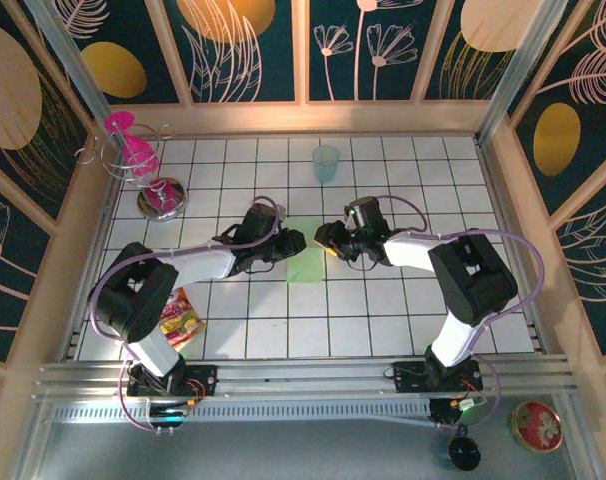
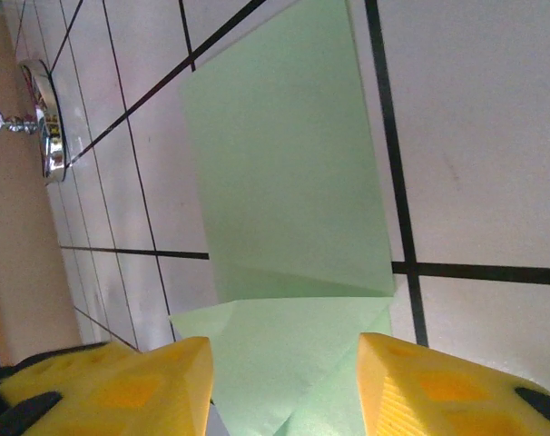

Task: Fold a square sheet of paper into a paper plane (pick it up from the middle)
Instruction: Fold the triangle a second time at the center of the table, then turn over the paper at the center of the table.

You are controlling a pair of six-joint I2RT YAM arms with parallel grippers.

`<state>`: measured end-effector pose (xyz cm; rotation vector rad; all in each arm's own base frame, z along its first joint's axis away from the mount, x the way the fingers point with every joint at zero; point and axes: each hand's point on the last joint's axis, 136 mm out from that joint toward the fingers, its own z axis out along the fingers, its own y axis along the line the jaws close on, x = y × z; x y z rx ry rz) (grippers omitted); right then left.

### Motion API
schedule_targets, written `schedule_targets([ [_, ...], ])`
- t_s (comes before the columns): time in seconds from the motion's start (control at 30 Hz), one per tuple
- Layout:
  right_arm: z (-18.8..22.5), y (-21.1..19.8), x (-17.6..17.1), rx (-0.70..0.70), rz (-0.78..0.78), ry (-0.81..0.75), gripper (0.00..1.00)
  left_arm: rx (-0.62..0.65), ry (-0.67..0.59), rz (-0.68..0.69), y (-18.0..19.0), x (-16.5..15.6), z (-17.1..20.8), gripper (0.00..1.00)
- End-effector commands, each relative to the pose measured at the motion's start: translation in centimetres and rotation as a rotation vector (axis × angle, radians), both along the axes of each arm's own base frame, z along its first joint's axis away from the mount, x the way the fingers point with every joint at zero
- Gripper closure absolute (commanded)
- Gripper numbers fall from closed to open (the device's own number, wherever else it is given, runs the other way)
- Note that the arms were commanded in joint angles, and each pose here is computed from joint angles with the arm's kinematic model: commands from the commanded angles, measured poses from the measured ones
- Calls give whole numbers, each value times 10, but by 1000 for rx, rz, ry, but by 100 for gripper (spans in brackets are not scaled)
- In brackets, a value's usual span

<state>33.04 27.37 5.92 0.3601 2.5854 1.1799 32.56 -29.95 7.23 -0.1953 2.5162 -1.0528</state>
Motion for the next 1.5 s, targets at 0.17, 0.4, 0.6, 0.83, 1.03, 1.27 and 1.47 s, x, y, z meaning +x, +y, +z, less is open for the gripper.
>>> schedule_targets([
  [0.17,-3,2,-3,27,-45,34,52,11,50,73,12,18,-28,70],
  [0.4,-9,9,-10,24,-48,71,52,-3,108,104,22,11,-48,69],
  [0.6,-17,19,-12,0,-58,99,54,17,149,119,31,4,-61,69],
  [0.83,-20,27,-12,-19,-55,96,56,16,151,117,37,-2,-65,69],
  [1.03,-15,40,-10,6,-32,79,63,7,136,108,37,0,-61,69],
  [1.27,-18,53,-16,28,-2,84,69,0,137,103,39,-3,-62,69],
  [1.47,-17,59,-21,43,19,64,75,-10,129,98,38,-2,-57,69],
])
